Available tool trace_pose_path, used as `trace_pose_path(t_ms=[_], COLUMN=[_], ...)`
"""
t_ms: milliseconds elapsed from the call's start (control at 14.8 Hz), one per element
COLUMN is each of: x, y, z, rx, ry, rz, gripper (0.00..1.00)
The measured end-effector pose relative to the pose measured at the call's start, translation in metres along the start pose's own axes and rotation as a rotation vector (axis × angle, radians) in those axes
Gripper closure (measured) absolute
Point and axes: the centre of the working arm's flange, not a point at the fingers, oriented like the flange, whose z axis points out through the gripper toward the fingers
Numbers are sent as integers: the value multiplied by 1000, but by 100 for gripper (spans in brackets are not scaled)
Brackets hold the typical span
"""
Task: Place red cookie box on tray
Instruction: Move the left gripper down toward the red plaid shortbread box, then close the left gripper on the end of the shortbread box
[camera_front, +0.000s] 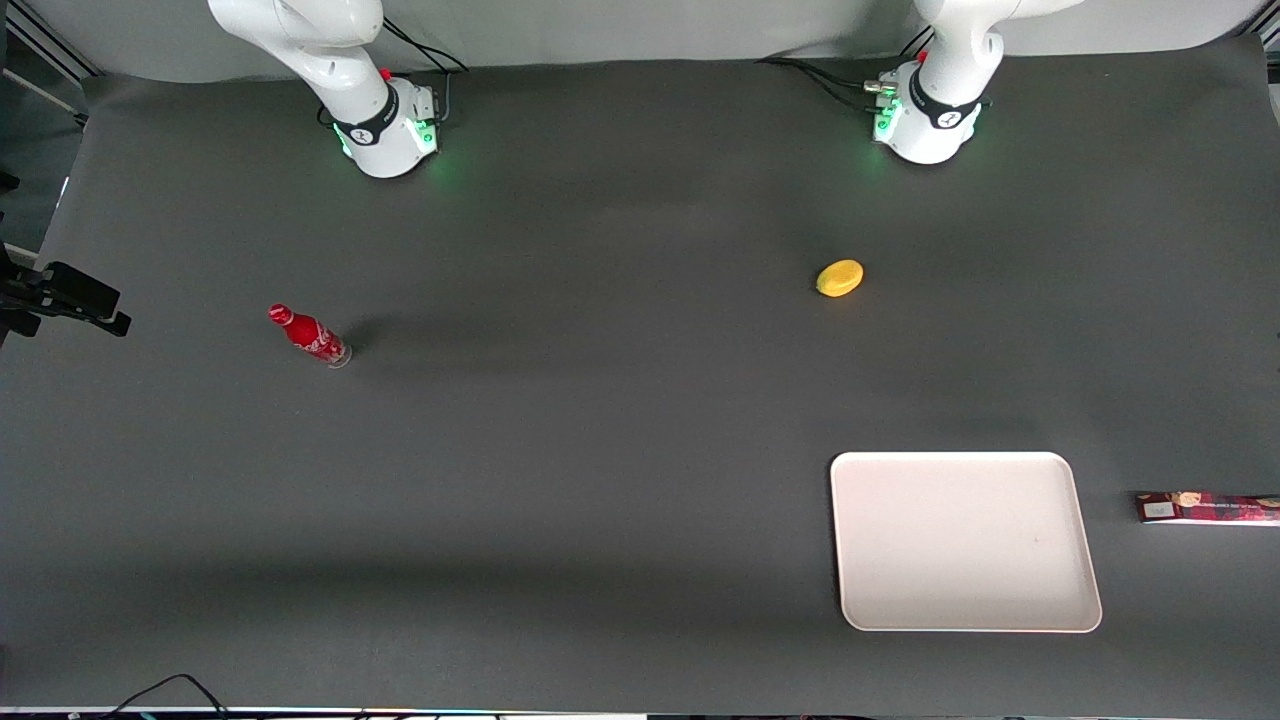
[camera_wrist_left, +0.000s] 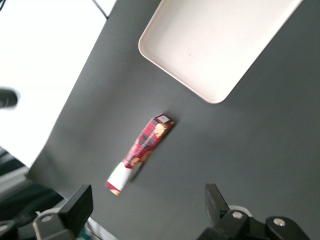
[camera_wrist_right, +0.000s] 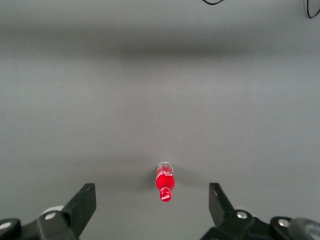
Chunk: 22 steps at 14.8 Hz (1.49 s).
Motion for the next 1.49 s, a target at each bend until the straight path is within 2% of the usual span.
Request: trace_pose_path(t_ms=[203,405,473,676,811,1351,1486], x=[-15,-35,-38,-38,-37,-70,-71], y=[-43,-74,-80,-89,-89,-83,-81], z=[61,133,153,198,227,303,314], rx=[-38,-71,-71,-31,-20,-82,-86], ry=[14,-2,-5,-9,-11,-23,-21], rz=[205,319,357,472,535,584,585], gripper=[0,0,0,0,0,0,0])
